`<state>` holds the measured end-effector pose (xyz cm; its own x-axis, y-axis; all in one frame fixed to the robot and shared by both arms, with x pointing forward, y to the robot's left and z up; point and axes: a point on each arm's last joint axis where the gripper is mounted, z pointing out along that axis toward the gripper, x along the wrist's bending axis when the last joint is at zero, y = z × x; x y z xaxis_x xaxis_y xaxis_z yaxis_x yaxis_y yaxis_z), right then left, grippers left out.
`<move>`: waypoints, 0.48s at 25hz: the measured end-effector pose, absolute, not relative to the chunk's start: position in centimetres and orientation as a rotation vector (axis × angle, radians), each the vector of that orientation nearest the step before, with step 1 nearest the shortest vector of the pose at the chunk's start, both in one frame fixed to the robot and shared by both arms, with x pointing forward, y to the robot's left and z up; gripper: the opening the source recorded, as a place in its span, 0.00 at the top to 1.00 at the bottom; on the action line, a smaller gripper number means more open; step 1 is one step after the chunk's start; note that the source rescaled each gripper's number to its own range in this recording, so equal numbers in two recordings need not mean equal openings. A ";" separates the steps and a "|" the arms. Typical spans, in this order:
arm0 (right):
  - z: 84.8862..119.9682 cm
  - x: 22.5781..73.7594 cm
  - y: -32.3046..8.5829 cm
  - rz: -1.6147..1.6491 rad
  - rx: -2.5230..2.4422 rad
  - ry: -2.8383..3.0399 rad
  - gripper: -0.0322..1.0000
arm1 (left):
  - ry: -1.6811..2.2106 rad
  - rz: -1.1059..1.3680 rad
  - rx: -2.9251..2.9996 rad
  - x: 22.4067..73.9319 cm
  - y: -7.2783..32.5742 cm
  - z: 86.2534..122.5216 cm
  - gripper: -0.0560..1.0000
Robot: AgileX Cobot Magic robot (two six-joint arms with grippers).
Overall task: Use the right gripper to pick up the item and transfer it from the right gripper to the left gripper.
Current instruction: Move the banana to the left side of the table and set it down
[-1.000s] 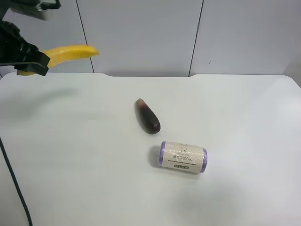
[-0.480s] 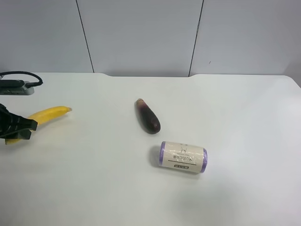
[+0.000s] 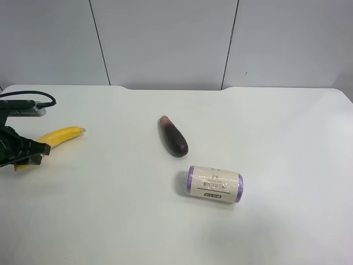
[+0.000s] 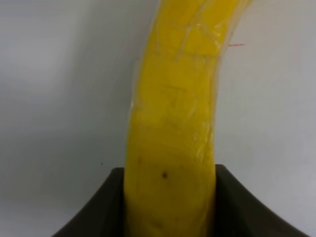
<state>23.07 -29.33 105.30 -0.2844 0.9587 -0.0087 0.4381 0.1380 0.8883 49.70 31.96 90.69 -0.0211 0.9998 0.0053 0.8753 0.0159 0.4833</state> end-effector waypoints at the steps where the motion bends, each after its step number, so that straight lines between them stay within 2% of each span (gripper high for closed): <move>1: 105.3 23.1 -29.3 1.093 1.342 1.808 0.00 | 1.965 0.508 1.924 49.7 32.0 90.6 0.92; 3: 105.3 23.1 -29.3 1.093 1.342 1.808 0.00 | 1.966 0.505 1.926 49.7 32.0 90.5 0.89; 4: 105.3 23.1 -29.3 1.093 1.342 1.808 0.00 | 1.965 0.509 1.924 49.7 32.0 90.5 0.80; 5: 105.3 23.1 -29.3 1.093 1.342 1.808 0.00 | 1.961 0.520 1.919 49.8 32.0 90.5 0.66; 7: 105.3 23.1 -29.3 1.093 1.342 1.808 0.00 | 1.959 0.544 1.894 50.0 32.1 90.6 0.26; 8: 105.3 23.1 -29.3 1.093 1.342 1.808 0.00 | 1.960 0.554 1.880 50.1 32.1 90.6 0.16; 10: 105.3 23.1 -29.3 1.093 1.342 1.808 0.00 | 1.963 0.562 1.866 50.2 32.1 90.6 0.05; 12: 105.3 23.1 -29.3 1.093 1.342 1.808 0.00 | 1.965 0.561 1.862 50.2 32.1 90.6 0.02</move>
